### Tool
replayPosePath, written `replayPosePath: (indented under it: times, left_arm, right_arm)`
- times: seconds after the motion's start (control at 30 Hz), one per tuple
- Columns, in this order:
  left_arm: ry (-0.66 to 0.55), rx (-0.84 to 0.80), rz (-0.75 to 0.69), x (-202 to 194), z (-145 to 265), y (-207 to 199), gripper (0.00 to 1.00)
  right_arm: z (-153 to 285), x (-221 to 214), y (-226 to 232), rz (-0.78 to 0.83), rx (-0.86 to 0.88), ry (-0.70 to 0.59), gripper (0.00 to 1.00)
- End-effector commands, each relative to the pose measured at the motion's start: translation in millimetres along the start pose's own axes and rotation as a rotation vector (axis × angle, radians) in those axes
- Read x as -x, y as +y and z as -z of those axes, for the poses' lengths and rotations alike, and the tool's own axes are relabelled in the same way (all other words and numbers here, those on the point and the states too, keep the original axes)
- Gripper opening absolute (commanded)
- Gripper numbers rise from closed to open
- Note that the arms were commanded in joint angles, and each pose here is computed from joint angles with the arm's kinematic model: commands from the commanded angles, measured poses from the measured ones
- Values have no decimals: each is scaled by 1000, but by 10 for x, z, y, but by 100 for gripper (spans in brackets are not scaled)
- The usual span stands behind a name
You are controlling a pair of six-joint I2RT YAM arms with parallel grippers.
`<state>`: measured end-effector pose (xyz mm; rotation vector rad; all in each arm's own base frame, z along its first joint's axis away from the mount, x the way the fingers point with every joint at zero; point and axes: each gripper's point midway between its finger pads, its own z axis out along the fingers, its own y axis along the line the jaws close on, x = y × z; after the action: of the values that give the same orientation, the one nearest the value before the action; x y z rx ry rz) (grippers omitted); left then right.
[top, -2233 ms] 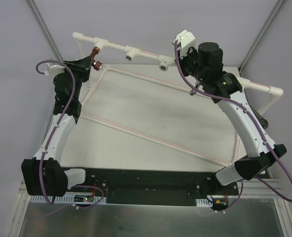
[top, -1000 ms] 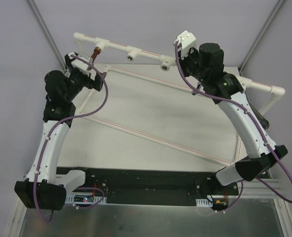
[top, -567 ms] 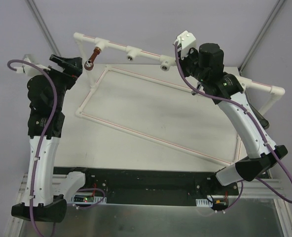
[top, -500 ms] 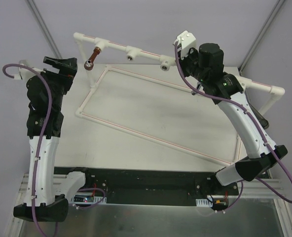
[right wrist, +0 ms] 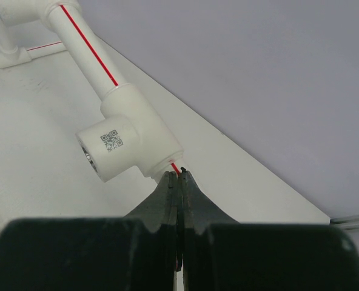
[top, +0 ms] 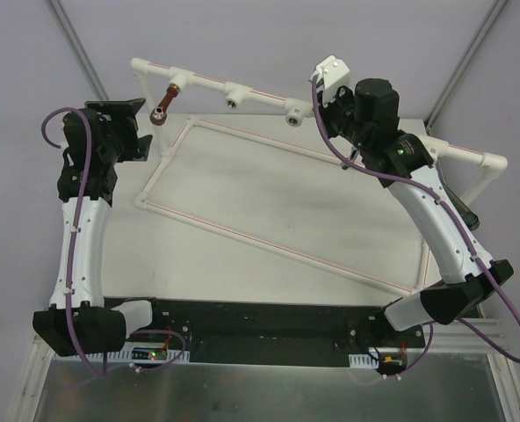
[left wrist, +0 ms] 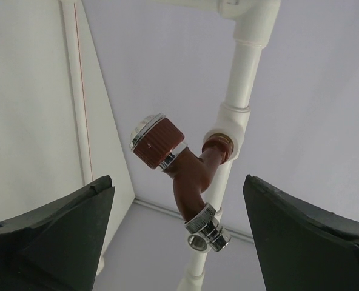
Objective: Install the water faucets
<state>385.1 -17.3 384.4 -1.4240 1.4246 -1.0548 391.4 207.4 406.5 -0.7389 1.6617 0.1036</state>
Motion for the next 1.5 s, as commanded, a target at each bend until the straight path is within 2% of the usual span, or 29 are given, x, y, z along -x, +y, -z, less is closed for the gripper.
replayPosePath:
  times: [0.0, 0.13, 0.4, 0.5, 0.63, 0.7, 0.8, 0.83, 1.0, 1.1, 1.47]
  left_arm:
    - [105, -29, 126, -169, 36, -249, 91]
    - [166, -16, 164, -282, -110, -275, 90]
    - [230, -7, 247, -454, -372, -273, 78]
    - [236, -54, 295, -453, -448, -313, 61]
    - [218, -131, 316, -422, -506, -376, 29]
    - [201, -174, 310, -393, -531, -386, 16]
    - [183, -208, 255, -392, -577, -311, 1]
    - [178, -214, 221, -401, -598, -263, 0]
    - [144, -231, -75, -411, -763, 115, 0]
    - [154, -300, -329, -470, -830, 295, 0]
    - [239, -552, -1529, -682, -766, 504, 0]
  right_arm:
    - [-48, -687, 111, 12, 26, 241, 0]
    - [-68, -687, 103, 13, 21, 242, 0]
    - [-88, -696, 80, 19, 10, 250, 0]
    - [-94, -706, 86, 23, 11, 253, 0]
    - [-95, -693, 79, 23, 9, 250, 0]
    - [-102, -703, 75, 24, 8, 252, 0]
    - [-109, -710, 77, 26, 10, 255, 0]
    - [-115, -719, 88, 25, 12, 257, 0]
    - [-127, -718, 93, 28, 15, 256, 0]
    - [-119, -702, 95, 28, 18, 252, 0]
    - [-66, -670, 115, 24, 30, 240, 0]
